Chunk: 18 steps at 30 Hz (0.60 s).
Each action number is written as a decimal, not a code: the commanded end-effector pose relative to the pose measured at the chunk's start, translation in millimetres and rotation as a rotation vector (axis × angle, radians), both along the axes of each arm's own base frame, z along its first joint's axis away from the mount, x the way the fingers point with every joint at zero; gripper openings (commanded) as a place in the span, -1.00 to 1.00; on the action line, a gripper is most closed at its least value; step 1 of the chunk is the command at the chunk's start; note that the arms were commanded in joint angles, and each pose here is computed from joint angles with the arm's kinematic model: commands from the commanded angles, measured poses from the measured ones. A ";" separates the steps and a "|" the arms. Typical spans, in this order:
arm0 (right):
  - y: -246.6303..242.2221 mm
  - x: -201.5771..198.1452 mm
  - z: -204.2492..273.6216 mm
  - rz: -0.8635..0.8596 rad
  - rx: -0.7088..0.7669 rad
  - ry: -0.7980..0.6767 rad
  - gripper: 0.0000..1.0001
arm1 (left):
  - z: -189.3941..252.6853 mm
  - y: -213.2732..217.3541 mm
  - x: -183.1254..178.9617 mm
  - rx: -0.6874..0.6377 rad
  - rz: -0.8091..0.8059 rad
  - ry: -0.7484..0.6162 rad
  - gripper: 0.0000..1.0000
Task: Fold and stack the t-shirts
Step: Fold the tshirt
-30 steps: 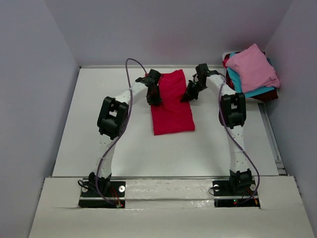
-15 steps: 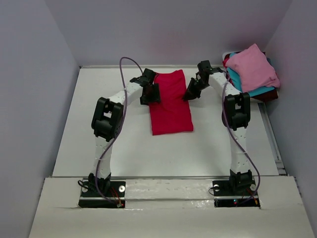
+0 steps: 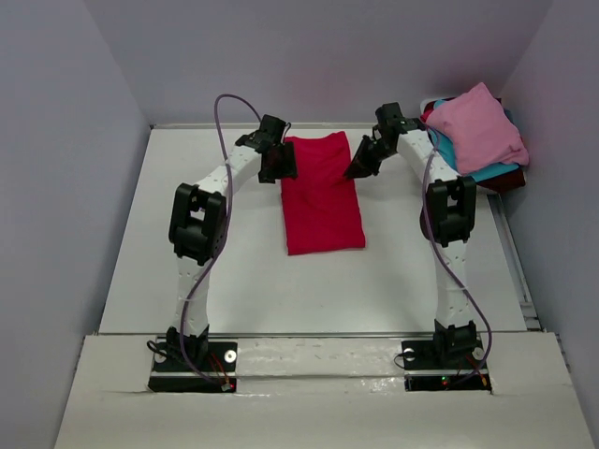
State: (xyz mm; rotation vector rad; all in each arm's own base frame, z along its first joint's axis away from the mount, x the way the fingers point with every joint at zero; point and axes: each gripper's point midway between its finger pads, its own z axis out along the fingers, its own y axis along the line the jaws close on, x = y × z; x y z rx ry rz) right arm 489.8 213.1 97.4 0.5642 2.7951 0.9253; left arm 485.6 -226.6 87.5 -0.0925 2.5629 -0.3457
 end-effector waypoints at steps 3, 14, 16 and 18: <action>5.1 9.7 27.8 0.011 -0.001 -0.062 -0.53 | 26.2 3.7 11.0 -0.009 -0.006 -0.046 0.45; 13.9 -6.4 27.0 0.055 0.074 -0.041 -0.53 | 16.5 -2.9 -2.0 -0.063 -0.009 -0.002 0.44; 14.0 -11.1 26.8 0.062 0.079 -0.033 -0.53 | 15.7 -2.7 -4.5 -0.072 -0.006 -0.009 0.44; 16.3 -15.8 26.4 0.081 0.099 -0.021 -0.53 | 9.8 -0.4 -10.5 -0.068 -0.003 0.007 0.44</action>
